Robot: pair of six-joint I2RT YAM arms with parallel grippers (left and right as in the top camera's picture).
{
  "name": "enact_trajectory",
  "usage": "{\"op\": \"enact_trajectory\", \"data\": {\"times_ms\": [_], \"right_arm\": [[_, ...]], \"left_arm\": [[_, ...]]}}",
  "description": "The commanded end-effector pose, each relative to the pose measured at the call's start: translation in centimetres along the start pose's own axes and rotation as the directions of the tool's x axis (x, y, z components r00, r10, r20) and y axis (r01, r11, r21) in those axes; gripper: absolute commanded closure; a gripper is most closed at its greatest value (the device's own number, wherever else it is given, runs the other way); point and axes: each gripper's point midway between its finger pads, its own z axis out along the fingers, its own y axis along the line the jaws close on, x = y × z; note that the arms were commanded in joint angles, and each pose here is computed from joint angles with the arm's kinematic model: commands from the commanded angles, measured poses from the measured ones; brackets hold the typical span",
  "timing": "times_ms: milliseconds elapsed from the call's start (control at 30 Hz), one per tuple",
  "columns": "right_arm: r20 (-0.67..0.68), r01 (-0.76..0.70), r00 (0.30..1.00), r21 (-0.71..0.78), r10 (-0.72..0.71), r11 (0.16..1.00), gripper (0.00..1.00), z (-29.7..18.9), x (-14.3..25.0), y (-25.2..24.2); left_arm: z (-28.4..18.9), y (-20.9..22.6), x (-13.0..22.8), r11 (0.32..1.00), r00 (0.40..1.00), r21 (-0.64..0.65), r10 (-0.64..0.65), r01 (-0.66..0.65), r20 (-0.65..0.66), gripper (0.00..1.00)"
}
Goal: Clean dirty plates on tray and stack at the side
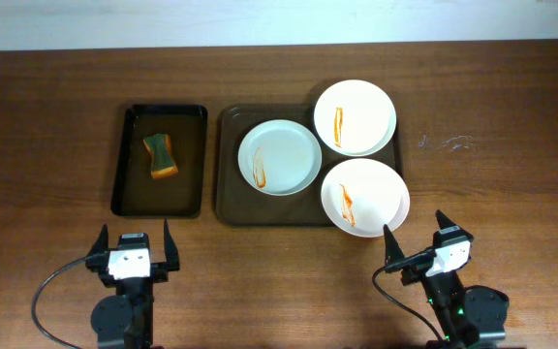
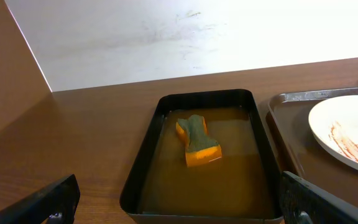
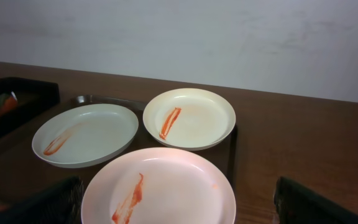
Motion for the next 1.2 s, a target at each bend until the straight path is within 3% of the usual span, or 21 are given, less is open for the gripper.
{"op": "enact_trajectory", "data": {"times_ms": [0, 533, 600, 733, 900, 1167], "right_arm": [[-0.001, -0.001, 1.0, 0.01, 0.001, 1.0, 0.02, 0.0, 0.2, -0.2], [0.004, -0.004, 1.0, 0.006, 0.004, 1.0, 0.02, 0.0, 0.1, -0.1], [0.008, -0.063, 0.998, -0.002, 0.063, 0.998, 0.02, 0.0, 0.0, 0.0], [-0.004, -0.142, 0.99, -0.114, 0.142, 0.983, 0.02, -0.1, -0.1, 1.9], [-0.023, -0.196, 0.981, -0.119, 0.195, 0.973, 0.02, -0.1, -2.0, 2.0], [-0.262, -0.293, 0.933, -0.158, 0.246, 0.943, 0.02, 4.5, -7.6, 2.2]], "left_arm": [[0.1, -0.3, 0.3, 1.0, 1.0, 0.016, 0.017, -0.017, -0.006, 0.0], [0.1, -0.3, 0.3, 1.0, 1.0, 0.016, 0.017, -0.017, -0.006, 0.0], [0.1, 0.5, 0.2, 0.996, 0.997, -0.033, 0.083, -0.083, -0.005, 0.0], [0.1, 0.4, 0.1, 0.997, 0.997, -0.024, 0.08, -0.08, -0.001, 0.0], [-0.4, -3.6, -1.7, 0.977, 0.995, 0.203, 0.039, -0.058, 0.094, 0.0], [-1.2, -3.6, -7.0, 0.965, 0.996, 0.254, 0.038, -0.058, 0.083, 0.0]]}}
